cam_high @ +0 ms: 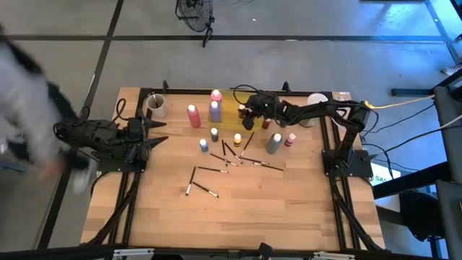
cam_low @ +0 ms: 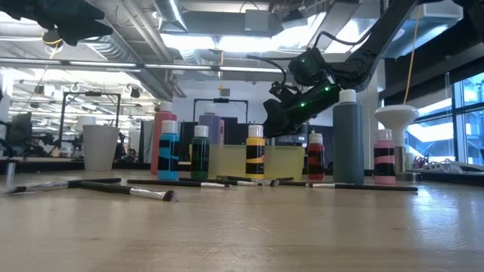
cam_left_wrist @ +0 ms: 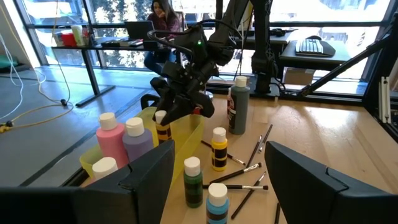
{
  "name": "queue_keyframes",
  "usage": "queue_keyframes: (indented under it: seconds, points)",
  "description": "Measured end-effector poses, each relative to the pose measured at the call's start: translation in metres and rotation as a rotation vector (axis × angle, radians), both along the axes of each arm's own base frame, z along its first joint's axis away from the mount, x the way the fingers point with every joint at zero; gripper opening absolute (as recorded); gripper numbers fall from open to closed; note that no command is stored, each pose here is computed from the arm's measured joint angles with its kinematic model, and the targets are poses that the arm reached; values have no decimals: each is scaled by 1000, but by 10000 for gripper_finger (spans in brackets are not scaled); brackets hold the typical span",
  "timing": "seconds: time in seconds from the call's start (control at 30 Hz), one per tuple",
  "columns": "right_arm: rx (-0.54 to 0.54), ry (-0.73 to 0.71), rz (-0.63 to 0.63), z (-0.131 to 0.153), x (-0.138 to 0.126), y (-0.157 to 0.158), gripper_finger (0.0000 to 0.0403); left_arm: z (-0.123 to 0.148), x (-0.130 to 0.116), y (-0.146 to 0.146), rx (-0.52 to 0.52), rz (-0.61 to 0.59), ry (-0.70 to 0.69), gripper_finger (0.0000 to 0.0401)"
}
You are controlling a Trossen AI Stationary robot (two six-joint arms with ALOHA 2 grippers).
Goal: Pick & Place Paint Supplies
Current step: Put the small dark yellow paint bottle into the yellow bin
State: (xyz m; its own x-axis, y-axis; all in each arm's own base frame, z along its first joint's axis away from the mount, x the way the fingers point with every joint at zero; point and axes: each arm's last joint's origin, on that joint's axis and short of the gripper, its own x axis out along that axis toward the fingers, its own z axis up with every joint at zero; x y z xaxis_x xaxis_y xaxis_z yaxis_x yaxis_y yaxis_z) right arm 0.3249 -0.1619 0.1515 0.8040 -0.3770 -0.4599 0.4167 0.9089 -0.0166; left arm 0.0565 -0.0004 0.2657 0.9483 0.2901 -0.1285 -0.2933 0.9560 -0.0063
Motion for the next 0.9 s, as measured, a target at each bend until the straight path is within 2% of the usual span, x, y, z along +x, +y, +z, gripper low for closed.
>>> queue_keyframes:
  seconds: [0.9]
  points:
    - [60, 28, -36, -4, -5, -5, 119, 1, 0, 0, 16, 7, -6, 246]
